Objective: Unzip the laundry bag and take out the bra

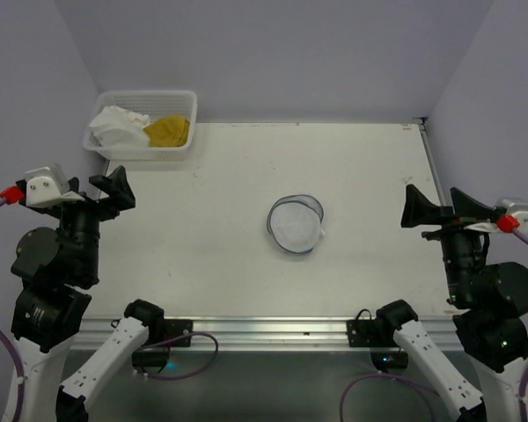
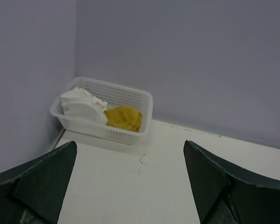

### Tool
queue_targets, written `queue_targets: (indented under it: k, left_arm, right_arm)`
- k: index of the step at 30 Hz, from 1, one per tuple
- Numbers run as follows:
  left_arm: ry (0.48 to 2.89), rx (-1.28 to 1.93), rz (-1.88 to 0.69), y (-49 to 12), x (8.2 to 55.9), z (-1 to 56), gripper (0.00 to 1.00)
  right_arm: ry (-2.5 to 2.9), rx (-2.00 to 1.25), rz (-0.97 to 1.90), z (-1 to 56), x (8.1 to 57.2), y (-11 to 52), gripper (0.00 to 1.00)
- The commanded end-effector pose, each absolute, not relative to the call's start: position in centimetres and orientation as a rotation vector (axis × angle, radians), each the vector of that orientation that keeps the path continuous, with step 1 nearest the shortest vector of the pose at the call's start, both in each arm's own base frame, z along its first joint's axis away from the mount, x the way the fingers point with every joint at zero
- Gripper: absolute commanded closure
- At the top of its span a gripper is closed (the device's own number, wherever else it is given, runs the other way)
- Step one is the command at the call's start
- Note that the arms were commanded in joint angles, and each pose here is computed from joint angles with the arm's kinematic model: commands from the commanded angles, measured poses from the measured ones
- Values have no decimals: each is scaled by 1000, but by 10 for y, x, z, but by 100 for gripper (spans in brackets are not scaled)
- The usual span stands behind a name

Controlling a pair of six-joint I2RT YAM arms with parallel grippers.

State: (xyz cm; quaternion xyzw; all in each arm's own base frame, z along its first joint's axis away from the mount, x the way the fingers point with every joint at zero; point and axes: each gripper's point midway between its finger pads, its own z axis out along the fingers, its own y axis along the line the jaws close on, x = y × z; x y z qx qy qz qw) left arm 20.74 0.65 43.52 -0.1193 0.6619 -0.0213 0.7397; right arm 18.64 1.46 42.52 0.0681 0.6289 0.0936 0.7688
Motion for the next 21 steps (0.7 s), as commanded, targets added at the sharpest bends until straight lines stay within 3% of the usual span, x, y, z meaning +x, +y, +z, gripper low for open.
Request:
queue_targets:
  k: [1, 21]
  left_arm:
    - [1439, -283, 29, 20, 203, 429, 0]
    - [1416, -351, 34, 29, 198, 421, 0]
  right_arm:
    - [1244, 155, 171, 450, 174, 2, 1]
    - [1211, 100, 205, 459, 181, 15, 1]
